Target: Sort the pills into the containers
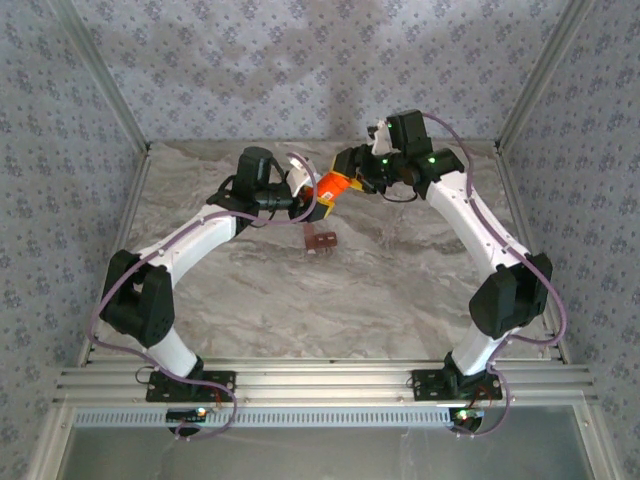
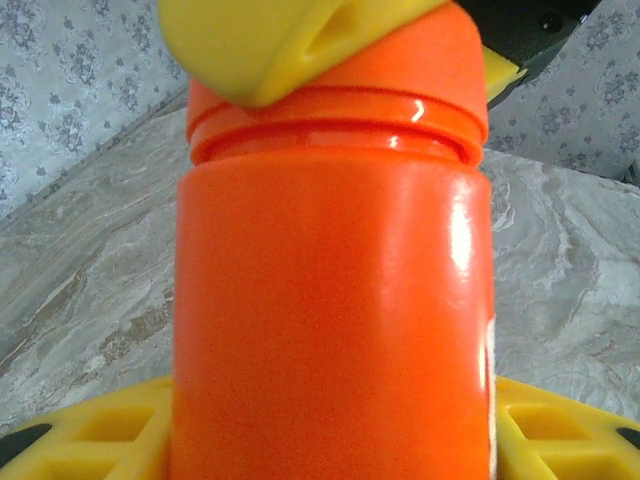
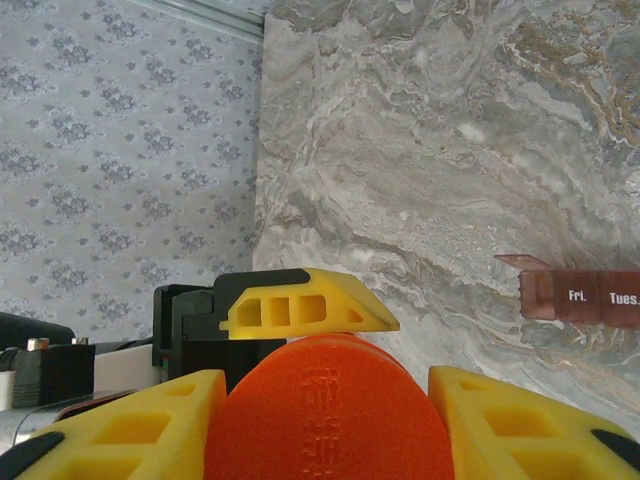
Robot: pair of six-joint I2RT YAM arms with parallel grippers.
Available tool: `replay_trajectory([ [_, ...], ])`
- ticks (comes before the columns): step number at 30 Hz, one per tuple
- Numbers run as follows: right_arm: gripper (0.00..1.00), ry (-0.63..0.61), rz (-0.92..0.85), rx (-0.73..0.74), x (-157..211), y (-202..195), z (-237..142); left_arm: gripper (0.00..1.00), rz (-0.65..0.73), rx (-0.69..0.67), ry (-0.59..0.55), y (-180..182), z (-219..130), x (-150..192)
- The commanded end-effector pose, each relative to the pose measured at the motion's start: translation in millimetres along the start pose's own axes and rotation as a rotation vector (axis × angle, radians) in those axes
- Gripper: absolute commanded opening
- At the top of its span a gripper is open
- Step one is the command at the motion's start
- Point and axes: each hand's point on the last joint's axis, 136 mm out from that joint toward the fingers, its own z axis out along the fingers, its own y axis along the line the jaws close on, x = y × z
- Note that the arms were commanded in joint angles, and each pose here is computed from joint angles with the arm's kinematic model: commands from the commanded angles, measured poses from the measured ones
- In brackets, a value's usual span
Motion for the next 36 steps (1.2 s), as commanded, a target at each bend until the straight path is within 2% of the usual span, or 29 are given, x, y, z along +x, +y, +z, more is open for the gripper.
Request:
replay_trajectory([
  [1, 0.41, 0.031, -0.024, -0.04, 9.5, 10.1, -2.6, 0.0, 0.036, 0.01, -0.036, 0.7, -1.1, -14.5],
  [5, 0.37, 0.031, -0.139, -0.065, 0.7, 12.9, -2.8, 0.0, 0.039, 0.017, -0.038, -0.9, -2.1, -15.4],
  [8, 0.36, 0.077, -0.445, -0.195, -1.5, 27.9, -8.6, 0.0, 0.039, 0.03, -0.041, -4.2, -3.8, -16.6],
  [10, 0.38, 0.087, -0.661, -0.227, 0.6, 24.5, -14.8, 0.0, 0.036, 0.039, -0.043, -6.6, -4.4, -16.9],
  [11, 0.4, 0.095, -0.704, -0.292, 0.0, 24.4, -18.8, 0.0, 0.034, 0.042, -0.045, -7.5, -4.7, -16.6],
  [14, 0.4, 0.112, -0.65, -0.477, -22.7, 22.3, -33.3, 0.0, 0.03, 0.051, -0.047, -9.7, -5.1, -16.4],
  [15, 0.4, 0.111, -0.63, -0.499, -29.5, 19.9, -35.2, 0.0, 0.026, 0.052, -0.047, -9.4, -5.1, -16.5],
  [20, 0.38, 0.066, -0.608, -0.477, -47.9, 11.1, -38.1, 0.0, 0.025, 0.052, -0.043, -10.8, -6.2, -15.5],
  [24, 0.34, 0.025, -0.572, -0.419, -57.0, 1.9, -37.5, 0.0, 0.024, 0.049, -0.041, -10.6, -6.1, -14.4],
  [31, 0.34, 0.013, -0.6, -0.367, -47.8, 10.0, -39.0, 0.0, 0.022, 0.044, -0.042, -10.2, -6.8, -15.1],
  [34, 0.35, -0.056, -0.521, -0.227, -66.8, -11.6, -41.2, 0.0, 0.02, 0.038, -0.042, -10.1, -7.8, -15.8],
  [36, 0.35, -0.089, -0.395, -0.075, -82.2, -47.5, -42.7, 0.0, 0.018, 0.024, -0.051, -8.5, -9.3, -17.9],
])
